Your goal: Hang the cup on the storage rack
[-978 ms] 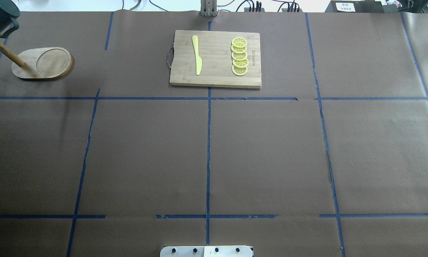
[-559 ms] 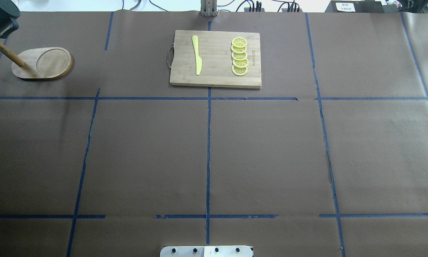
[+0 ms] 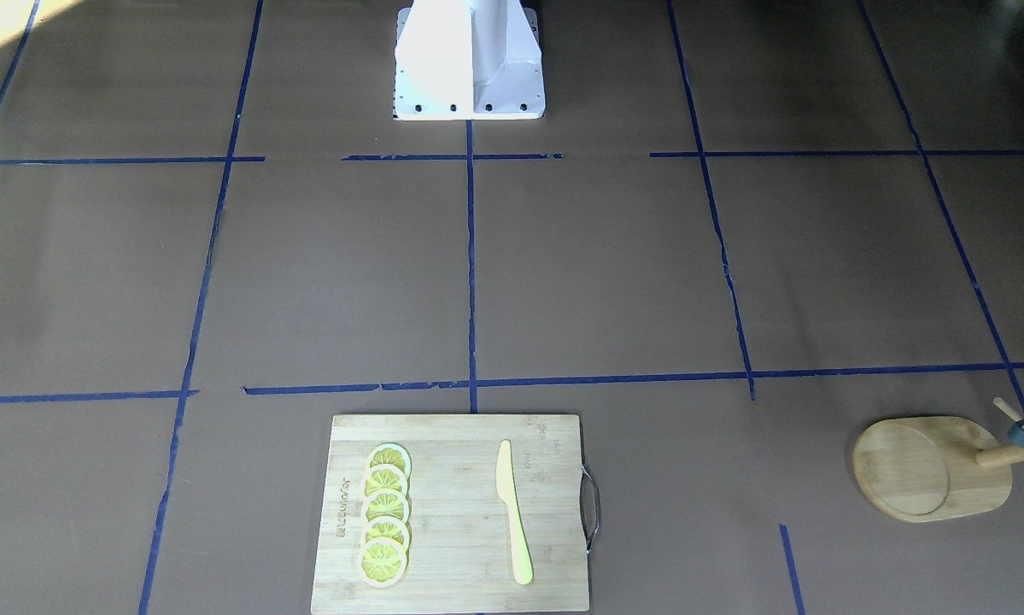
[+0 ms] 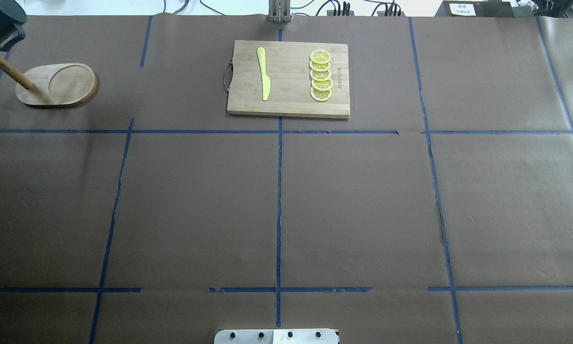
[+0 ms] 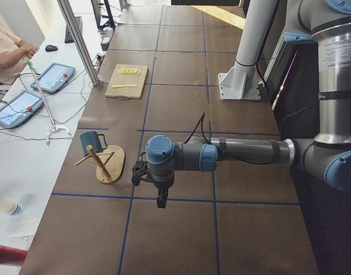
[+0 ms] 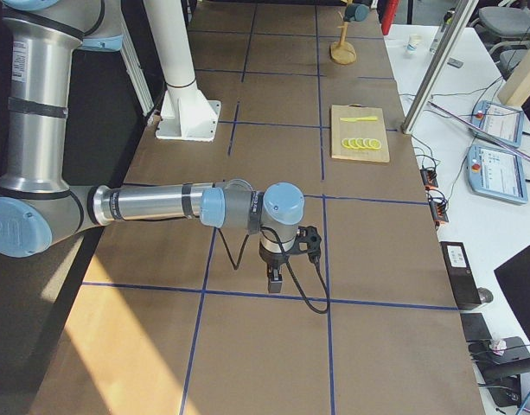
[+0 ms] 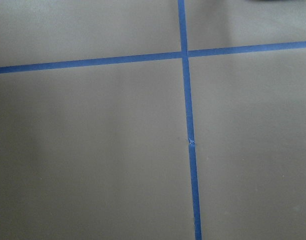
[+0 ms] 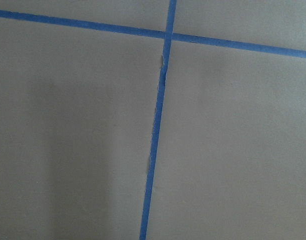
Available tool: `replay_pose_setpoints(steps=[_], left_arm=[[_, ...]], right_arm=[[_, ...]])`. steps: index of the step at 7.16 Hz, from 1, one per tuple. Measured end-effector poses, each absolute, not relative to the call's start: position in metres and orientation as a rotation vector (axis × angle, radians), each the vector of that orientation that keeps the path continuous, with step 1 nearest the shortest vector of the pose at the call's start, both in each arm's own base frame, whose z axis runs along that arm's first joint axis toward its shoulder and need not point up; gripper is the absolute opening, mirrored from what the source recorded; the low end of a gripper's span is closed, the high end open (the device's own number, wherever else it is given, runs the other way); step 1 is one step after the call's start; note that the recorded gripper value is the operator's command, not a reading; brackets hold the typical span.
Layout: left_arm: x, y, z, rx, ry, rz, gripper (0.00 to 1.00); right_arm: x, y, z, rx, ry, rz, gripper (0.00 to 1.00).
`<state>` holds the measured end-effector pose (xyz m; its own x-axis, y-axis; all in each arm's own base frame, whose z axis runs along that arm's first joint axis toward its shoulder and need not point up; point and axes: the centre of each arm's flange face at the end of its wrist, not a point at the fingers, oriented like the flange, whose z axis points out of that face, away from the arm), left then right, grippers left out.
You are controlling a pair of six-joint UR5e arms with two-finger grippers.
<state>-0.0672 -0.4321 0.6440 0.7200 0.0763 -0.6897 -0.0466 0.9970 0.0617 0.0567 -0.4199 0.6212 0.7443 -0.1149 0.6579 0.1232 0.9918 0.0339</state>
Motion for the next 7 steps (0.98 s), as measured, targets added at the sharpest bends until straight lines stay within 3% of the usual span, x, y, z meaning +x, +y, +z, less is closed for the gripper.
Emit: replay_pose_setpoints(steps=[7], left_arm=[[-0.067,-0.4257,0.6434,0.041,0.766,0.069,1.0]], right_arm=[[0.0566,-0.4186,0.6226,-0.014,-0.721,-0.13,1.0]])
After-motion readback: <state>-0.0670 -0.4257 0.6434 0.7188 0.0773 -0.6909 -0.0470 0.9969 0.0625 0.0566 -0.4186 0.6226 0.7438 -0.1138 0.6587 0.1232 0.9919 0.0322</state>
